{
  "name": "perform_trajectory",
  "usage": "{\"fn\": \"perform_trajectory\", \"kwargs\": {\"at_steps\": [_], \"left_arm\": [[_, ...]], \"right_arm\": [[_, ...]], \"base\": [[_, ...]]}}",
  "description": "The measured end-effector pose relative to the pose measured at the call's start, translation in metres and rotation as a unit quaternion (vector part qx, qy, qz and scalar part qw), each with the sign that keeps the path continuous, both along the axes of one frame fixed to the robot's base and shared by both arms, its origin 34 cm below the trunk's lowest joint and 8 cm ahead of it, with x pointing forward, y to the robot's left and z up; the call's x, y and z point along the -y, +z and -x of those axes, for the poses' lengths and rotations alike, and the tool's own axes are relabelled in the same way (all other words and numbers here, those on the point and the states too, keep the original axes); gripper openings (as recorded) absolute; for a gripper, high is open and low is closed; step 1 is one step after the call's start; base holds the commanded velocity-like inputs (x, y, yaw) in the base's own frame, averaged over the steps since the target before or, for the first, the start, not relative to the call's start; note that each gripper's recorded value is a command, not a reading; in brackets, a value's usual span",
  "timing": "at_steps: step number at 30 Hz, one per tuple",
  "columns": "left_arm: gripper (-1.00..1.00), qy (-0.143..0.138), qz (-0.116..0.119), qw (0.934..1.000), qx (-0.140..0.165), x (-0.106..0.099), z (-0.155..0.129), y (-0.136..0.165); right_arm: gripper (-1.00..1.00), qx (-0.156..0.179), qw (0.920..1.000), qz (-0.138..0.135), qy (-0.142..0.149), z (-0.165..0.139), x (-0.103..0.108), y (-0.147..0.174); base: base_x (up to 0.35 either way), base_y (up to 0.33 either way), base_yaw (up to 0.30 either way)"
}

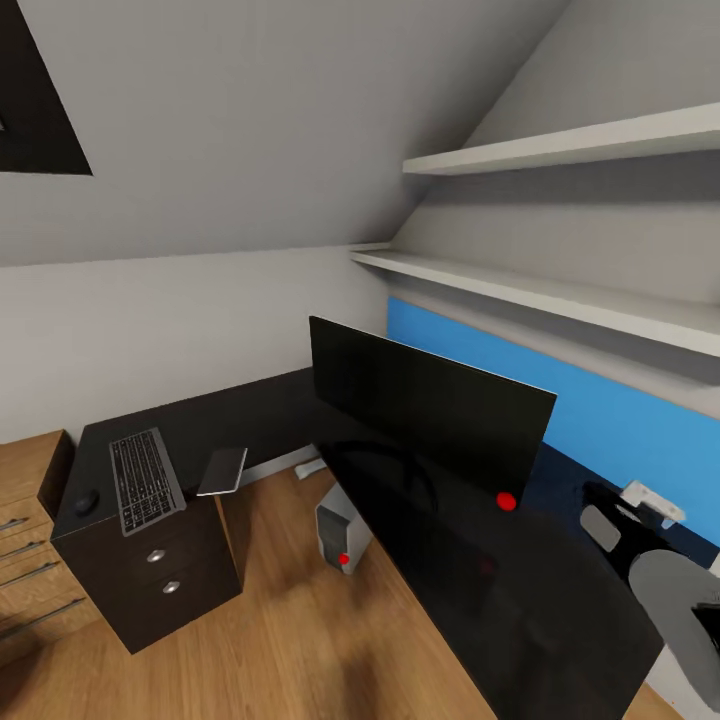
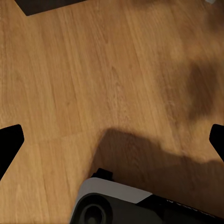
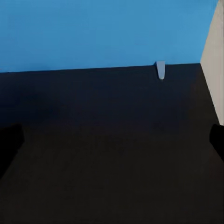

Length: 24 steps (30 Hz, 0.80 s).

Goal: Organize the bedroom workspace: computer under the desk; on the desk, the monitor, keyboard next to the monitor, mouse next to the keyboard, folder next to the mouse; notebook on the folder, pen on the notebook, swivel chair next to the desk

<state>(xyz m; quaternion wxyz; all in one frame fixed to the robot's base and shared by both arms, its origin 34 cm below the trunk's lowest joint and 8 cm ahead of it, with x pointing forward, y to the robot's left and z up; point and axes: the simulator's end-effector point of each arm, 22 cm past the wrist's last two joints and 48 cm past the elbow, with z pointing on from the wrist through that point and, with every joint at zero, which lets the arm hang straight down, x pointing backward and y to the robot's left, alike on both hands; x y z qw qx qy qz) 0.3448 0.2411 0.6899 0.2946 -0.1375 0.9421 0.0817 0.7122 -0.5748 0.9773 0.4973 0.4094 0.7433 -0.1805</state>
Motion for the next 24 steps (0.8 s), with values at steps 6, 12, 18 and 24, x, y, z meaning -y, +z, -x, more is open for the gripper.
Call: {"fn": "perform_trajectory", "kwargs": {"at_steps": [6,12,18,24], "left_arm": [[1.0,0.0,0.0,1.0,0.0,0.0,0.0,0.0],[1.0,0.001,-0.003,1.0,0.0,-0.001,0.0,0.0],[1.0,0.002,-0.005,1.0,-0.001,-0.004,0.0,0.0],[1.0,0.002,-0.005,1.0,-0.001,-0.004,0.0,0.0]], "right_arm": [[1.0,0.056,0.998,-0.005,0.03,-0.01,-0.065,-0.024],[1.0,0.063,0.9973,-0.009,0.037,-0.013,-0.083,-0.028],[1.0,0.062,0.9978,-0.007,0.023,-0.005,-0.065,-0.027],[1.0,0.072,0.9927,-0.07,-0.067,0.025,-0.017,-0.04]], "base": [[0.0,0.0,0.0],[0.001,0.0,-0.031],[0.14,0.105,-0.003],[0.091,0.11,0.0]]}}
